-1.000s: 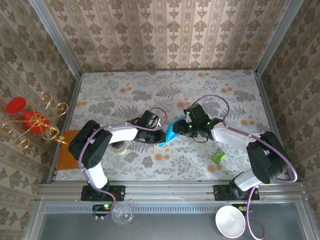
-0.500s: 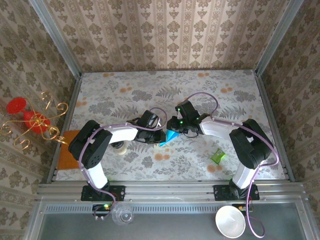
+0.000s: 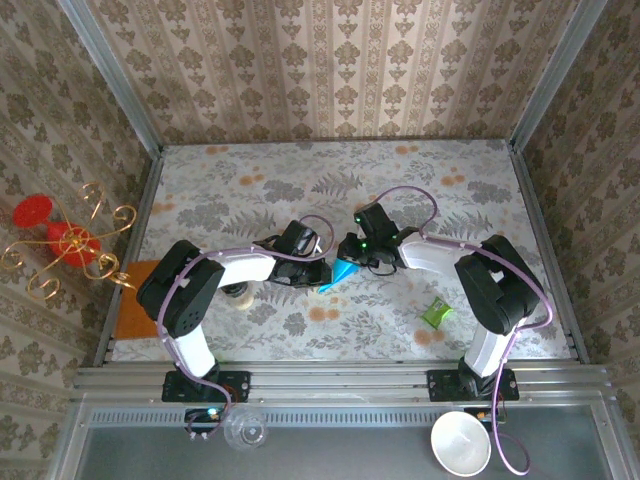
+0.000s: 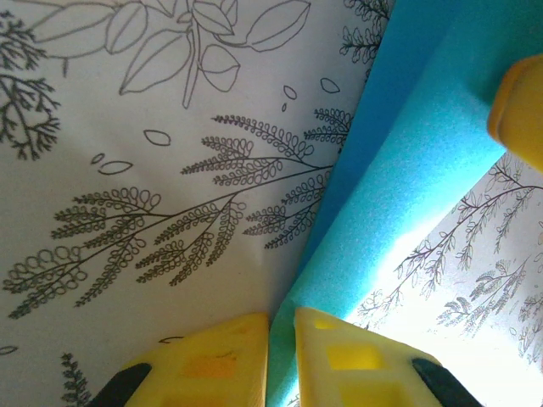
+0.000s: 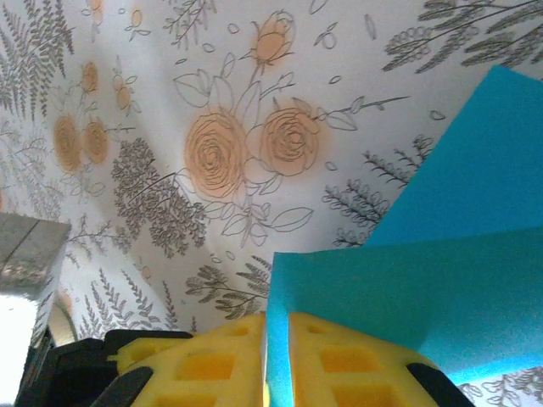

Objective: Fold a paper plane with a square sheet of paper (pick it up from the middle)
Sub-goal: Fold the wing for the fifth time at the center of the table.

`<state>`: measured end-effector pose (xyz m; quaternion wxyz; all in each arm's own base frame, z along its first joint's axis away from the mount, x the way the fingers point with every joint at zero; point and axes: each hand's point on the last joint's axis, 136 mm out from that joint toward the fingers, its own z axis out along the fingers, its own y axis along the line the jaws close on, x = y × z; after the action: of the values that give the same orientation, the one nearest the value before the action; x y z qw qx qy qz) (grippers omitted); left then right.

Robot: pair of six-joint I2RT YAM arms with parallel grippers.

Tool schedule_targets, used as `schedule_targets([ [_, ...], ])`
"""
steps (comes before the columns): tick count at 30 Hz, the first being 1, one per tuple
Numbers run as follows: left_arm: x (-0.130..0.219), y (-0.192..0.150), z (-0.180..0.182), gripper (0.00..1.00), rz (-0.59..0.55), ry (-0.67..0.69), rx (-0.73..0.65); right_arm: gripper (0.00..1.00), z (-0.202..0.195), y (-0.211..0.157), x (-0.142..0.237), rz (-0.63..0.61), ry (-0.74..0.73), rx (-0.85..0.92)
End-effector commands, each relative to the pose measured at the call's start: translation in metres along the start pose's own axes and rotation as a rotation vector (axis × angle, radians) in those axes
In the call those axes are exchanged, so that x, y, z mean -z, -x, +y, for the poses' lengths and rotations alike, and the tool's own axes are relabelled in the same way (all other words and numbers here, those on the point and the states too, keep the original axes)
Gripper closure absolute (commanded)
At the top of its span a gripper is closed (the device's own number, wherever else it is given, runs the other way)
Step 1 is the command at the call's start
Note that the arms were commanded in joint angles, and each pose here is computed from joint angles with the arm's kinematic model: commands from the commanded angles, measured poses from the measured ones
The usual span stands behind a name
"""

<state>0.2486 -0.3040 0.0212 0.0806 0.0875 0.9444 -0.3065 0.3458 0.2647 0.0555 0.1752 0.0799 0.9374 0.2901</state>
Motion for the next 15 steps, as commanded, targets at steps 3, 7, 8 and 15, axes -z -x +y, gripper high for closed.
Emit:
schedule_targets([
  [3, -0.006, -0.015, 0.019, 0.82, 0.046, 0.060, 0.049, 0.83, -0.029, -0.006, -0.007, 0.021, -0.104, -0.030],
  [7, -0.006, -0.016, 0.020, 0.82, 0.048, 0.063, 0.052, 0.83, -0.035, -0.007, -0.007, 0.021, -0.130, -0.038],
  [8, -0.006, -0.016, 0.020, 0.82, 0.048, 0.062, 0.051, 0.83, -0.036, -0.008, -0.007, 0.022, -0.136, -0.041],
  [15, -0.007, -0.017, 0.021, 0.82, 0.049, 0.064, 0.052, 0.83, -0.043, -0.009, -0.008, 0.023, -0.149, -0.052],
])
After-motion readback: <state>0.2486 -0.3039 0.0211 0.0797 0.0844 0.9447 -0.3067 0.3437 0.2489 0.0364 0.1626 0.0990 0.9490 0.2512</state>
